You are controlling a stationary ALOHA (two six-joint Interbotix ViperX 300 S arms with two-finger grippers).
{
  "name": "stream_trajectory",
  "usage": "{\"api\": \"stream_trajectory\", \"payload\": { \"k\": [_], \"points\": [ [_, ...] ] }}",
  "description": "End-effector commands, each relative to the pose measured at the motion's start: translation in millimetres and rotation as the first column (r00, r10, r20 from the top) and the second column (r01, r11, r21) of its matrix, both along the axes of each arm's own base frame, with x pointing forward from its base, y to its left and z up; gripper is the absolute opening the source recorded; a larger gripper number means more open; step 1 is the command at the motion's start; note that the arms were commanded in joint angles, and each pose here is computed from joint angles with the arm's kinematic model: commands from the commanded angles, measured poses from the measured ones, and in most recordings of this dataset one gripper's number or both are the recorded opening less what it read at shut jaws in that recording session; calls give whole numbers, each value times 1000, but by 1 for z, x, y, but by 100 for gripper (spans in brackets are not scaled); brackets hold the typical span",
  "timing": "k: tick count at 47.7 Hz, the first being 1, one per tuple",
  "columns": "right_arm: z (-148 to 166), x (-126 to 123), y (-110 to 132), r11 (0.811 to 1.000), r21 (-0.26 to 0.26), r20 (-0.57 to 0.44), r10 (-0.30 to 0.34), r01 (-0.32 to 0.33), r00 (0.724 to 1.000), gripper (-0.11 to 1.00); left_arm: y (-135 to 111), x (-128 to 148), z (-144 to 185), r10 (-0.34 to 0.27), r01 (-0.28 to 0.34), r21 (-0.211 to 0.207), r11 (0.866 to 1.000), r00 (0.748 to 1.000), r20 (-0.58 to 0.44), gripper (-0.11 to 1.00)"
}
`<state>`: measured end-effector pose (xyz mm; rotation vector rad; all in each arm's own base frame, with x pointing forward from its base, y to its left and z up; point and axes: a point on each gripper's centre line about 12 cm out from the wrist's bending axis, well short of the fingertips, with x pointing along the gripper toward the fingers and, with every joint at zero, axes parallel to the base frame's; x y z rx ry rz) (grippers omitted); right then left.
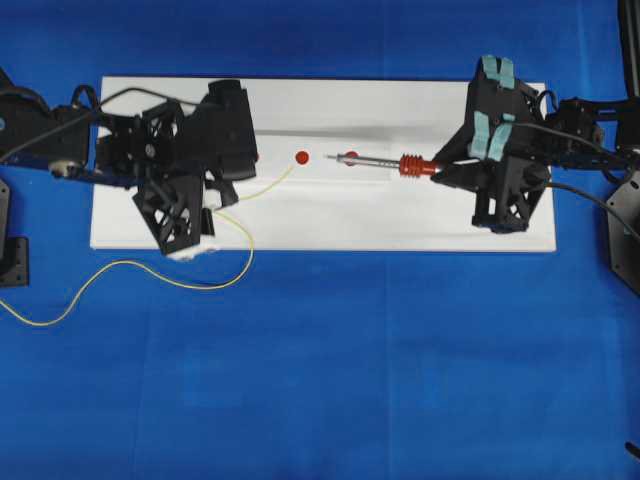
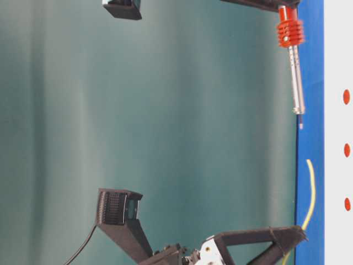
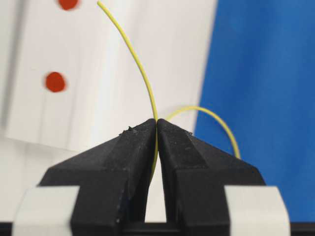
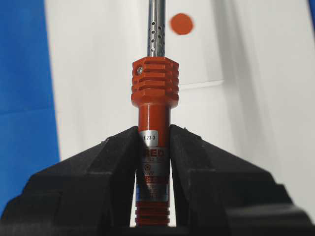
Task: Touch the tip of the soldering iron to the tip of the solder at the mark.
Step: 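Lift both tools and carry them over the red-dot strip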
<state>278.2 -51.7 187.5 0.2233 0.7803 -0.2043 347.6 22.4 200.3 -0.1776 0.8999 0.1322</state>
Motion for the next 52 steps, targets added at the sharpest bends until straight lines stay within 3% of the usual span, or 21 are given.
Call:
{"api": "stream_trajectory", "payload": {
  "k": [1, 30, 52],
  "points": [
    [11, 8, -2, 1000, -15, 31, 3, -3, 999, 6, 7, 3, 10, 15, -15, 7, 1000, 999, 30, 3],
    [11, 8, -2, 1000, -14, 30, 3, -3, 1000, 6, 9, -9, 6, 39, -38, -5, 999, 999, 22, 3],
    [11, 8, -2, 1000, -15, 31, 3, -3, 999, 6, 13, -35, -30, 112, -112, -50, 992, 994, -6, 3]
  ]
}}
